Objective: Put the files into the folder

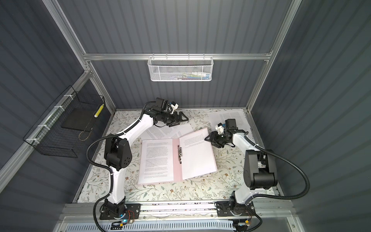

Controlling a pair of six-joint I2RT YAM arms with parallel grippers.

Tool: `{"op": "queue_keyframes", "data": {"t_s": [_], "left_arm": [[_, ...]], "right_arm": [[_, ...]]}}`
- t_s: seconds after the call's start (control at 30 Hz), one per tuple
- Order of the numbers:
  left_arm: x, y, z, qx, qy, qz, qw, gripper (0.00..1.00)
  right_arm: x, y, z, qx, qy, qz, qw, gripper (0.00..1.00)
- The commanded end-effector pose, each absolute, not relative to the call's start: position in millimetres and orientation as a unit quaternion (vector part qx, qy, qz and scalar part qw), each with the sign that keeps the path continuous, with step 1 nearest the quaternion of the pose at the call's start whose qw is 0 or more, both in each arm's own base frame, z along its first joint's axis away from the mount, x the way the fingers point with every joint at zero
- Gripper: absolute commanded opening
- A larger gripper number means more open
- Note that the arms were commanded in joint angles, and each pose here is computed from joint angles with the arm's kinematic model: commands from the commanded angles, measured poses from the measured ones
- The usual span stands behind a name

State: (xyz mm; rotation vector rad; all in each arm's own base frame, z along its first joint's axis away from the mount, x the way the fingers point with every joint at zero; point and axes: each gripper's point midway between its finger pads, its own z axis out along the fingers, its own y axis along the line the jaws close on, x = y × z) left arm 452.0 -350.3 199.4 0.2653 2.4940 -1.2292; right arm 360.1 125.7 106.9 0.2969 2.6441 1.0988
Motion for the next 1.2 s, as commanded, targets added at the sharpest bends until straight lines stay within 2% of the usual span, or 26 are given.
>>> {"op": "queue_keyframes", "data": {"t_s": [0.0,0.03,0.2,0.3,0.43,0.63,0.97,1.17], "left_arm": [[446,-344,203,0.099,0.880,-0.433,0.167,0.93],[446,-344,203,0.098,0.880,-0.435,0.167,0.93],[446,-341,204,0.096,0.880,-0.433,0.166,0.93],[446,-337,204,0.094,0.884,-0.427,0.167,0.93],[449,-329,205,0.090,0.892,-0.406,0.175,0.93],[451,-318,212,0.090,0.898,-0.390,0.185,0.93],[451,-316,220,0.087,0.898,-0.388,0.189,0.93],[448,-314,228,0.093,0.897,-0.387,0.193,0.93]], "right_arm": [[351,136,107,0.084,0.907,0.395,0.119,0.41],[350,135,105,0.086,0.908,0.393,0.118,0.37],[349,140,102,0.081,0.908,0.394,0.115,0.28],[348,150,99,0.072,0.908,0.398,0.107,0.12],[349,170,99,0.062,0.902,0.414,0.106,0.00],[345,207,90,0.061,0.898,0.425,0.093,0.00],[359,271,78,0.149,0.876,0.436,0.140,0.00],[368,316,84,0.109,0.878,0.445,0.142,0.00]]}}
